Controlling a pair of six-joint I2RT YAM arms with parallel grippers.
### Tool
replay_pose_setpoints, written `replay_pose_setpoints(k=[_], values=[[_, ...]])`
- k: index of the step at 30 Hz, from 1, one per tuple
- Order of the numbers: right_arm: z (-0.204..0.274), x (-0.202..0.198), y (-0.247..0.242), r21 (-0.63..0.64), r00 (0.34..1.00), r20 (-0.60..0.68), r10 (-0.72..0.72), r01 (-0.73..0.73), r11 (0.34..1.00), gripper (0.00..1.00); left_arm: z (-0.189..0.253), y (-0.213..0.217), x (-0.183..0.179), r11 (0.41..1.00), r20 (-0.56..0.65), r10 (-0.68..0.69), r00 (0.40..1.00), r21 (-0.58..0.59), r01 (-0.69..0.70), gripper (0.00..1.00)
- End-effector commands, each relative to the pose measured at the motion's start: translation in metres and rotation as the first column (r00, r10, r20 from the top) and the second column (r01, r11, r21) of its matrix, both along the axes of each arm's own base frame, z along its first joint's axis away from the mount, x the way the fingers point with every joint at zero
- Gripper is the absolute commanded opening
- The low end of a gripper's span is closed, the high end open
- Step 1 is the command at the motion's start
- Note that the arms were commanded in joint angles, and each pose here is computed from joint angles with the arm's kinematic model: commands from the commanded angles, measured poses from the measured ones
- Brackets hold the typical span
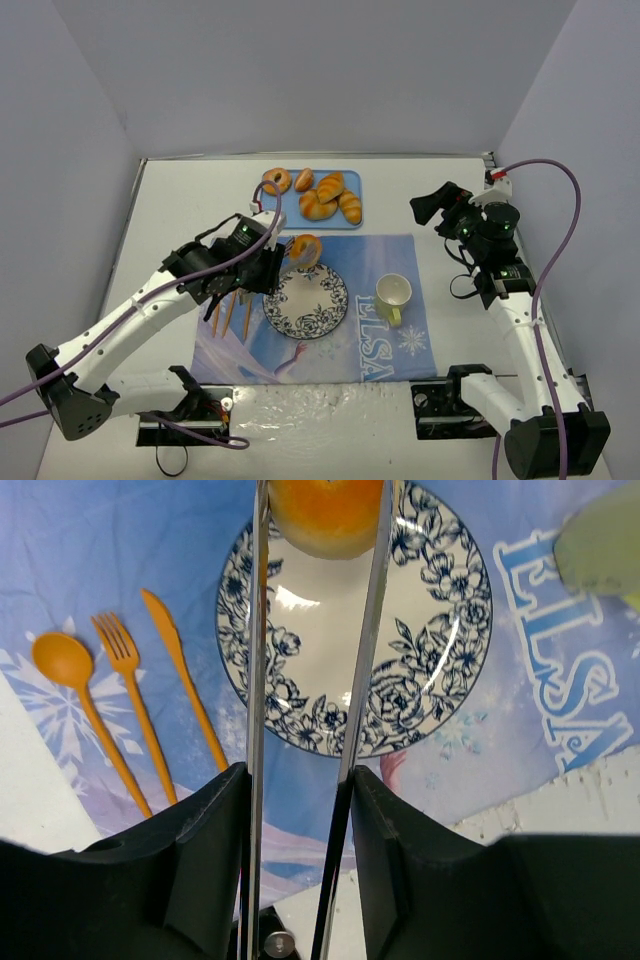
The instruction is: Place the bread
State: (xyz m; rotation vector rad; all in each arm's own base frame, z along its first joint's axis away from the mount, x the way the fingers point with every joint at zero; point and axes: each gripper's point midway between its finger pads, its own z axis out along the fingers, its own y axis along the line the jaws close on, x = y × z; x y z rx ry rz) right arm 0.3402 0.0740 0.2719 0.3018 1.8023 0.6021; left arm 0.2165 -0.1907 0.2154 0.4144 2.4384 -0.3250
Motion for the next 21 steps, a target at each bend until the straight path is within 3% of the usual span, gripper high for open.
replay_pose_setpoints(k=[1, 21], values=[[0.032, 0.01, -0.002, -0.005, 0.993, 0.115, -0.015, 0.016, 1.0, 1.0, 0.002, -0.013, -0.017, 0.999, 0.005, -0.012, 1.0, -0.053, 0.012, 0.13], [0.022, 0.011, -0.003, -0.011, 0.995, 0.097, -0.023, 0.024, 1.0, 1.0, -0.042, -0.02, -0.059, 0.999, -0.059, -0.038, 0.998, -0.006, 0.038, 0.14]])
